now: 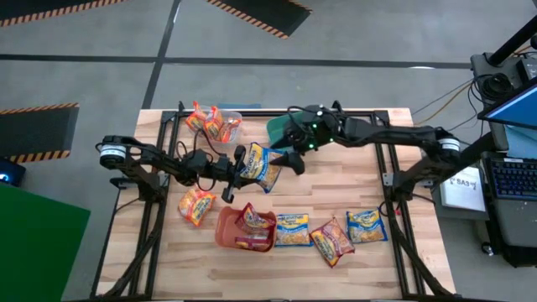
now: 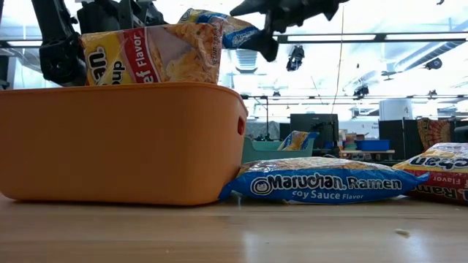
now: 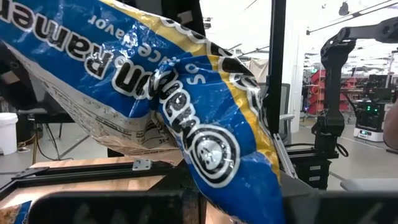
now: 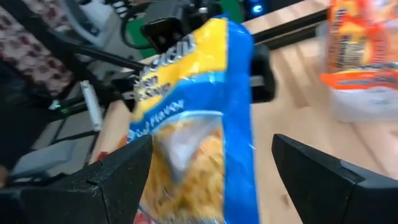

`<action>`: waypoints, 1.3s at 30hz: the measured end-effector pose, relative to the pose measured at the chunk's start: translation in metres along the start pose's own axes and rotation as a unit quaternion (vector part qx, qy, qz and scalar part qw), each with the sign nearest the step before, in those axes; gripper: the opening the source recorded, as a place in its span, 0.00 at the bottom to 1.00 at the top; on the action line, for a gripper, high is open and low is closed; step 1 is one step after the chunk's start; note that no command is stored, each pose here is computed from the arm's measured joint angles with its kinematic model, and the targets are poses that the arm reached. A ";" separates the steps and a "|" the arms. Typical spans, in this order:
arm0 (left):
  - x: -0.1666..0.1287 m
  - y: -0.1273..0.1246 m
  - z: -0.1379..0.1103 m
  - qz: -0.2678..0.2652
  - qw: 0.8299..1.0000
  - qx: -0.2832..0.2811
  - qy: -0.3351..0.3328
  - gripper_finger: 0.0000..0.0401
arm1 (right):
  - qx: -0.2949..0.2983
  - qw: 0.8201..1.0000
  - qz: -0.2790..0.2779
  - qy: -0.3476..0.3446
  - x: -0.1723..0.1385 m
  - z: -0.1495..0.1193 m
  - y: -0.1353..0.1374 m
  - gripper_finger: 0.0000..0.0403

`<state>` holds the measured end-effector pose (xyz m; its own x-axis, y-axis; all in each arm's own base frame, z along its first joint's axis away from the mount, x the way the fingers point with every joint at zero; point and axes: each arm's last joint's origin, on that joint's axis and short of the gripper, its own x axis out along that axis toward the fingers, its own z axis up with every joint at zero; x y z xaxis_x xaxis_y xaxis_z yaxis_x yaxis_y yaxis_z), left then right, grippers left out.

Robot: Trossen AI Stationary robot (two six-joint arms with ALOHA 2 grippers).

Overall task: Sort Maruchan noodles
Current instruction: Put the blue noodle pack into the green bin

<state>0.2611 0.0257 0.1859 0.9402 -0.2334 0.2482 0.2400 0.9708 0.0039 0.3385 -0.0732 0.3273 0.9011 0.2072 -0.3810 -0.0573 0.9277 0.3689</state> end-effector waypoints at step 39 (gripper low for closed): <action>-0.005 0.009 -0.004 0.087 0.996 -0.017 0.019 0.50 | 0.023 0.998 0.044 0.037 0.012 0.003 -0.007 0.14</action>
<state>0.2598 0.0353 0.1807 0.9766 -0.0653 0.2049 0.0809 0.9944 -0.0687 0.3508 -0.0781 0.3228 0.8589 0.3114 -0.4067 -0.1133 0.8898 0.4420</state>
